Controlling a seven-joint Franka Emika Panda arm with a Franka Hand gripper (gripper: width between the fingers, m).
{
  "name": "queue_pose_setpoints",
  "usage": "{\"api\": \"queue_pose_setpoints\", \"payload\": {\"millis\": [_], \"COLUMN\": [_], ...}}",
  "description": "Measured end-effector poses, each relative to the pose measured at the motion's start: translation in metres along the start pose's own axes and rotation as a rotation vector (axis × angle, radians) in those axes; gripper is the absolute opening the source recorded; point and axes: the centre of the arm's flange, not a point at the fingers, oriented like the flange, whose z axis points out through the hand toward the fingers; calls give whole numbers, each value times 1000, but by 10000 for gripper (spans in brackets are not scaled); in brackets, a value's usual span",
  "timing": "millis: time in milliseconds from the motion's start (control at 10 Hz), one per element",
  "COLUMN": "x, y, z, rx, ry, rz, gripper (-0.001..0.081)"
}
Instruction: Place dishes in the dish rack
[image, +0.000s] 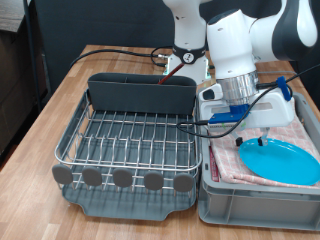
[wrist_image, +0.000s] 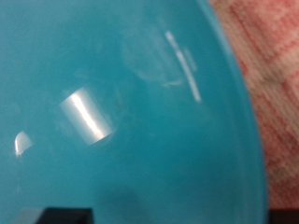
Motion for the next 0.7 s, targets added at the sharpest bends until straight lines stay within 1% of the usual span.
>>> {"api": "queue_pose_setpoints", "payload": {"millis": [100,200,300,400,500,700], "x": [0,0,0,0,0,0], "y": [0,0,0,0,0,0], "z": [0,0,0,0,0,0], "rx": [2,3,4,4,4,5], "ry": [-1,-1,-1,-1,-2,-2], "rz": [2,3,3,3,2,2], "gripper": [272,272,96,96,31,31]}}
